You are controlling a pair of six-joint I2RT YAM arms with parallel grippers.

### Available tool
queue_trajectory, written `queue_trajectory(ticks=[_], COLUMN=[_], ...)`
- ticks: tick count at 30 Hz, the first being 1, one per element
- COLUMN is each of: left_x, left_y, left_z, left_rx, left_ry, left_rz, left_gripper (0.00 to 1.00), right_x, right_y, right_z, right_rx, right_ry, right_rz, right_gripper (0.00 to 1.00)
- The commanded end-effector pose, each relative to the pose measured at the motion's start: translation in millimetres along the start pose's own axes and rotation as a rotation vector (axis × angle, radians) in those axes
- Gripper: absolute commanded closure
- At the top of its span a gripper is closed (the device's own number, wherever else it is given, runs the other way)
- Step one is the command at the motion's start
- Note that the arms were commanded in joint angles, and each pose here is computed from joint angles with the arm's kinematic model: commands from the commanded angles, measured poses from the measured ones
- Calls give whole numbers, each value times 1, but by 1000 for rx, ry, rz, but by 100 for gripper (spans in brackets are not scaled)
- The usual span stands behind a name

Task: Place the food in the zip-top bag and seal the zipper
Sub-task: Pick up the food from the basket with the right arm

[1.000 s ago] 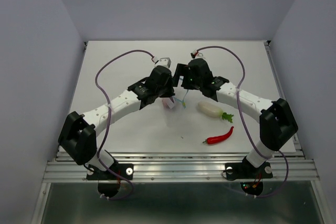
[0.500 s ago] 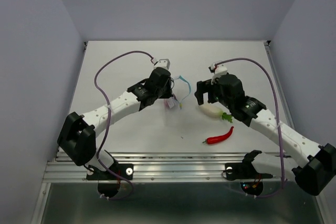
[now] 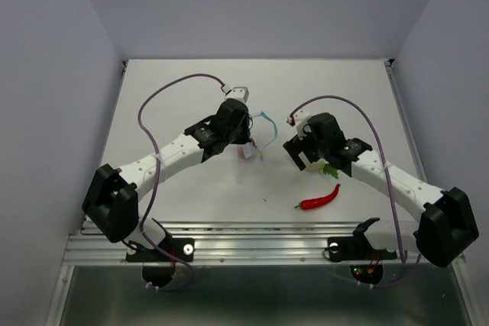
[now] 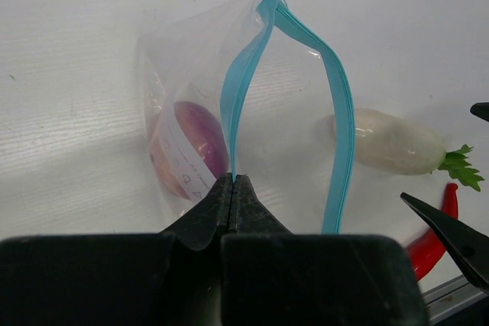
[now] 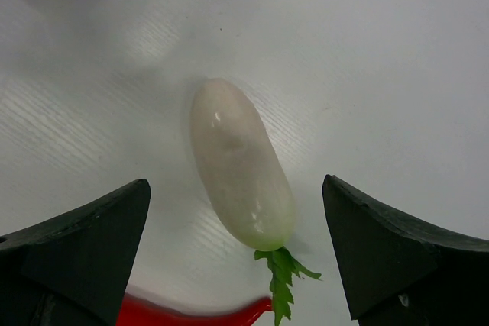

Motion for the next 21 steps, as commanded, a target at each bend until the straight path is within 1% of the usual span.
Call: queue_trajectory(ticks=[1, 5, 6, 11, 15, 16, 19, 21], left_x=[-6, -6, -6, -8, -9, -9, -10, -10], left_y=[10, 11, 11, 11, 10, 9, 10, 9], left_z=[-8, -10, -10, -10, -9, -8, -8, -8], left_rx=[-38, -43, -45, -40, -32, -30, -33, -32], left_ry=[-41, -44, -44, -53, -58, -58, -59, -60], left_rz=[12, 12, 12, 12, 12, 11, 9, 9], left_gripper=[100, 100, 100, 100, 100, 100, 100, 100], right_x=[-6, -11, -5, -10, -5, -4, -2, 2], right_y=[-2, -9, -7, -24, -29, -28, -30, -29], right_z=[6, 16, 18, 35, 41, 41, 43, 45], right_rx=[10, 32, 24, 95, 113, 111, 113, 111], right_ry=[9, 46, 80, 99, 138, 143, 165, 186], right_rz=[-20, 11, 13, 64, 84, 84, 102, 104], right_gripper=[0, 0, 0, 0, 0, 1, 9, 11])
Point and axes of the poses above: each gripper's point midway between its finger pads, its own z axis out along the fingers, its own x axis along the line the jaws close on, y = z × x, the point moved 1 cm from there along -z, back along the fingers, and after that the axes turned 8 degrees about -z, right-handed, at the moved point
